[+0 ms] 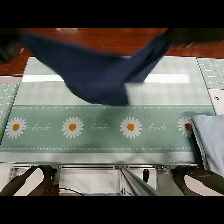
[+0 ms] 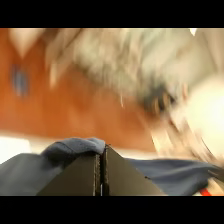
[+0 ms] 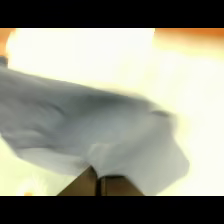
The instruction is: Fold the shirts.
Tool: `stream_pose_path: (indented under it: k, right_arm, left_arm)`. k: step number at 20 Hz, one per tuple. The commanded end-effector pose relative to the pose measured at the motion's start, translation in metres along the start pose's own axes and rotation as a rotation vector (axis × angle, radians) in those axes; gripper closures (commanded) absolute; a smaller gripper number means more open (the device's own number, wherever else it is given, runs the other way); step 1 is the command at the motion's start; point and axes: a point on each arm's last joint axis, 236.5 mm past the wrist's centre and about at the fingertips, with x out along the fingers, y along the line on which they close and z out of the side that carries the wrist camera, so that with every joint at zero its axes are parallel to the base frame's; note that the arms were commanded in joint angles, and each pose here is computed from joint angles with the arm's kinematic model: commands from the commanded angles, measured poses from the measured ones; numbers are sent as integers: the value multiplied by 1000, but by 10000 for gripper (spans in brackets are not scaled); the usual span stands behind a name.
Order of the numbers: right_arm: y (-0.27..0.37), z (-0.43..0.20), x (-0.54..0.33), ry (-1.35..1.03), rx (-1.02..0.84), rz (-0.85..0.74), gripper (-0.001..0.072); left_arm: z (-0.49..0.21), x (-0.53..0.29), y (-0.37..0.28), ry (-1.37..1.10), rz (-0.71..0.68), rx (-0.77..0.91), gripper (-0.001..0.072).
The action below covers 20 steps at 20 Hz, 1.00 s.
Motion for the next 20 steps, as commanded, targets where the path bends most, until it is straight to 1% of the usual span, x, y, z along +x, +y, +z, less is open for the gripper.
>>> stream_pose_path:
  k: [1,3,4,5,7,9,12,15,17,18,20]
  right_arm:
    - [30,43,-122,-218,-165,-151,687]
    - [40,36,-172,-283,-197,-234,686]
    - [43,30,-194,-311,-213,-274,686]
    - [46,25,-215,-340,-219,-311,686]
    - [44,10,-249,-368,-209,-393,686]
    - [36,-14,-270,-332,-172,-466,686]
    - [24,-44,-277,-248,-121,-522,686]
    - [7,-80,-252,-96,-48,-522,686]
    - [-2,-106,-220,15,1,-484,686]
    - [-4,-120,-201,68,20,-446,686]
    - [-8,-148,-155,165,63,-353,686]
  left_arm:
    - [83,-54,-112,-266,-28,259,692]
    - [92,-81,-150,-319,64,405,692]
    - [92,-92,-163,-334,139,484,692]
    - [89,-102,-173,-349,222,544,692]
    - [78,-117,-194,-362,328,628,692]
    - [66,-138,-206,-368,463,742,692]
    - [57,-175,-211,-381,611,820,692]
    - [52,-201,-197,-349,704,829,692]
    - [44,-202,-173,-277,742,789,692]
    - [36,-196,-153,-228,751,744,692]
    - [18,-182,-103,-150,776,580,692]
